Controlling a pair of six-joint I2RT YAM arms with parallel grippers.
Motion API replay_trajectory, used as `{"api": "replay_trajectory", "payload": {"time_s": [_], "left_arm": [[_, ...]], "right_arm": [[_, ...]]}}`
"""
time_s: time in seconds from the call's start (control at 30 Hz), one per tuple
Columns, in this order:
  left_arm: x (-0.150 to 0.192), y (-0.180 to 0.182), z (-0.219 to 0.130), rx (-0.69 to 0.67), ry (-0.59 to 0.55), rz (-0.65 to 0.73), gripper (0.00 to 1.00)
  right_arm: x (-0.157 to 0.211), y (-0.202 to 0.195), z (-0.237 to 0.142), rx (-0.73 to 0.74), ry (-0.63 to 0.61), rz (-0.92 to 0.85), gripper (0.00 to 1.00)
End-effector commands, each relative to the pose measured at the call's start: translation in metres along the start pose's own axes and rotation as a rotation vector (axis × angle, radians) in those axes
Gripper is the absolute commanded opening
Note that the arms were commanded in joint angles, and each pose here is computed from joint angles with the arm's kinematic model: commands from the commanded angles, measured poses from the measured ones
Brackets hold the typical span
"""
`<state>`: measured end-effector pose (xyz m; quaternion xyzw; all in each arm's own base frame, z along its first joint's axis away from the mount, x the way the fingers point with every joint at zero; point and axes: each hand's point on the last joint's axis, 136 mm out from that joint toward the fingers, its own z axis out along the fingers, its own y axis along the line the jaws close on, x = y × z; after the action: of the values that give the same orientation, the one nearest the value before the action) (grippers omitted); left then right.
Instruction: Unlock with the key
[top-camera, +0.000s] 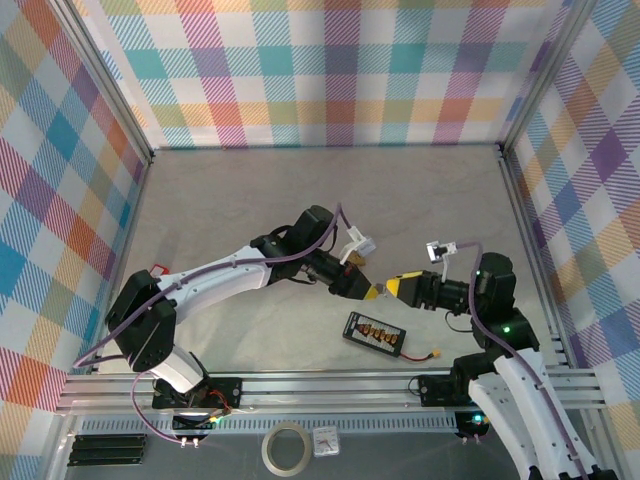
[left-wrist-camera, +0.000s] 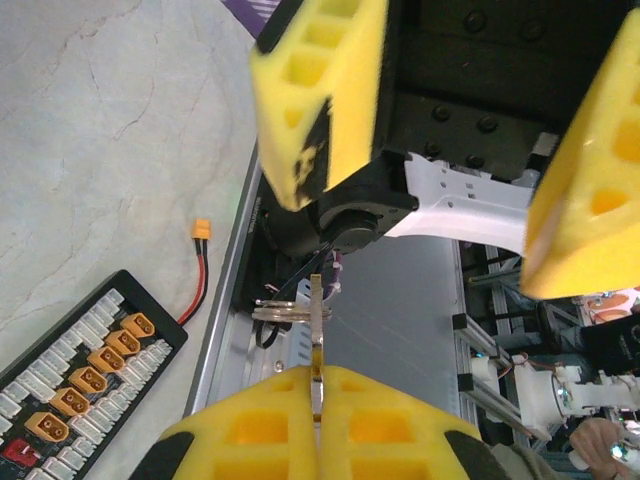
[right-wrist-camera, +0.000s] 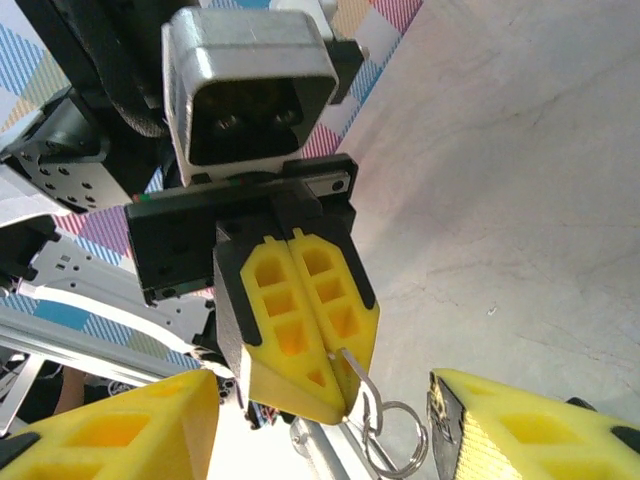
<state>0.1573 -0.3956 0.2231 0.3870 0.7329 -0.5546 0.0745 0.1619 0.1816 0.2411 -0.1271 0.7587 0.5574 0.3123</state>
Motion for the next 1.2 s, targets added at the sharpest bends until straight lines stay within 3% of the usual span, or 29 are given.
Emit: {"api": "replay_trajectory", "payload": {"time_s": [0.0, 0.93, 1.07, 1.17], "left_arm": [[-0.008, -0.015, -0.005, 0.040, -0.002, 0.057, 0.00], [-0.008, -0.019, 0.014, 0.085, 0.028, 0.072, 0.00], [-0.008, -0.021, 0.015, 0.085, 0.033, 0.081, 0.00], [-0.006, -0.020, 0.016, 0.087, 0.040, 0.079, 0.00]], "right_arm": [[0.002, 0.005, 0.000, -0.051, 0.000, -0.032, 0.58], [0.023, -0.003, 0.006, -0.133, 0.002, 0.013, 0.37], [0.024, -0.001, 0.006, -0.139, 0.002, 0.011, 0.25], [0.025, 0.000, 0.005, -0.144, -0.002, 0.011, 0.08]]}}
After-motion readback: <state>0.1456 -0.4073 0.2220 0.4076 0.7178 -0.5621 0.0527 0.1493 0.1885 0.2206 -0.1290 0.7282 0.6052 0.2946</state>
